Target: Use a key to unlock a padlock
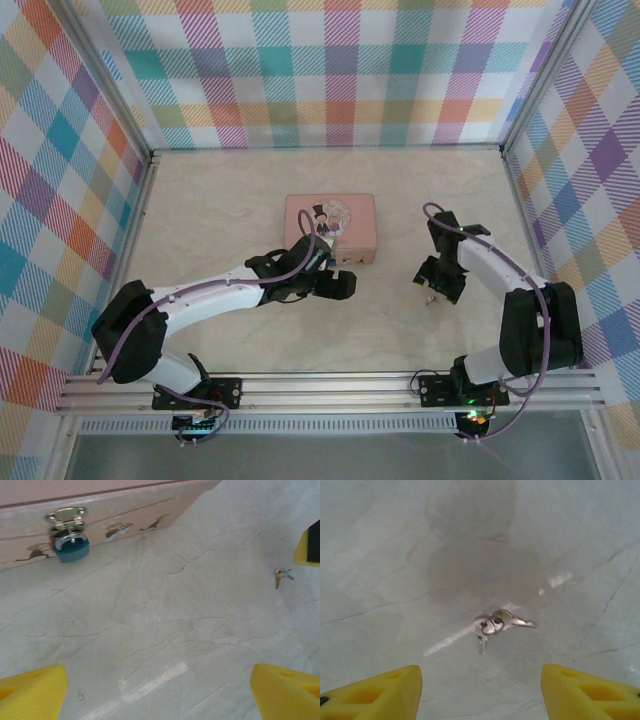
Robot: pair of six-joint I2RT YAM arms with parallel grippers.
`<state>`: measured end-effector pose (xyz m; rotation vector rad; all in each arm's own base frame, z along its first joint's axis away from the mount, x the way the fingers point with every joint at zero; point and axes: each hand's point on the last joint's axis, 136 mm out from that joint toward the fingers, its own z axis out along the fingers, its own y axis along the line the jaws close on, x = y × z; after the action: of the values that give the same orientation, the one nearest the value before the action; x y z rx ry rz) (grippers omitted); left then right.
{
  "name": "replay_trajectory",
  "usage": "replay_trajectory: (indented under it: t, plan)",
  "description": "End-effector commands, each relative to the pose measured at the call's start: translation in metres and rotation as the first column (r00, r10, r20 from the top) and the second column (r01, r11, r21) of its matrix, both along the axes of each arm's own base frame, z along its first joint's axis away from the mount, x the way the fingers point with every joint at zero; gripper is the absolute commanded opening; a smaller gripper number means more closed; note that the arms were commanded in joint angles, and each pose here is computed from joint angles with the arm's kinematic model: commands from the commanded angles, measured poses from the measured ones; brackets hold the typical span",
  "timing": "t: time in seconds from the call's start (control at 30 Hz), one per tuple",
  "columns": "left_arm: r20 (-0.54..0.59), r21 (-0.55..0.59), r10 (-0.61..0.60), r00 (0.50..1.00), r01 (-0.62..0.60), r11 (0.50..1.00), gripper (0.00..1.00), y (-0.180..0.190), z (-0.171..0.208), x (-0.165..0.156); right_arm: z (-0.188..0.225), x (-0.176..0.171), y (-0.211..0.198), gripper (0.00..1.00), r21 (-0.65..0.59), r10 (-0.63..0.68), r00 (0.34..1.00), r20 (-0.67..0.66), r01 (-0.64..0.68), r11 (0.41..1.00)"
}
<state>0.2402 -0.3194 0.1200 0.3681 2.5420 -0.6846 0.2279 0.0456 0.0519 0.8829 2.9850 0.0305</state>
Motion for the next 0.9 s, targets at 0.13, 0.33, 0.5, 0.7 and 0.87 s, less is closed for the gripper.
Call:
replay_trajectory:
  t: [0.13,0.33,0.5,0.7,0.87]
  plan:
    - [0.02,0.0,-0.004,1.0,0.004,1.0,0.93,-0.011,0.005,0.0,-0.009,-0.016,-0.004,0.58,0.063,-0.242,0.97,-0.019,0.243,0.968]
    - [0.02,0.006,0.004,1.0,-0.004,1.0,0.93,-0.008,0.003,-0.002,-0.012,-0.012,-0.006,0.58,0.099,-0.346,0.938,0.009,0.344,0.934]
    - [0.019,0.01,0.005,1.0,-0.005,1.0,0.93,-0.008,0.002,-0.003,-0.013,-0.002,-0.009,0.58,0.105,-0.381,0.924,0.031,0.376,0.921]
    - [0.016,0.017,0.01,1.0,-0.01,1.0,0.93,-0.006,0.0,-0.003,-0.022,0.005,-0.009,0.57,0.113,-0.402,0.916,0.011,0.398,0.91]
    - [0.016,0.021,0.016,1.0,-0.016,1.0,0.93,-0.005,-0.001,-0.003,-0.034,0.004,-0.005,0.57,0.127,-0.414,0.91,-0.019,0.413,0.902]
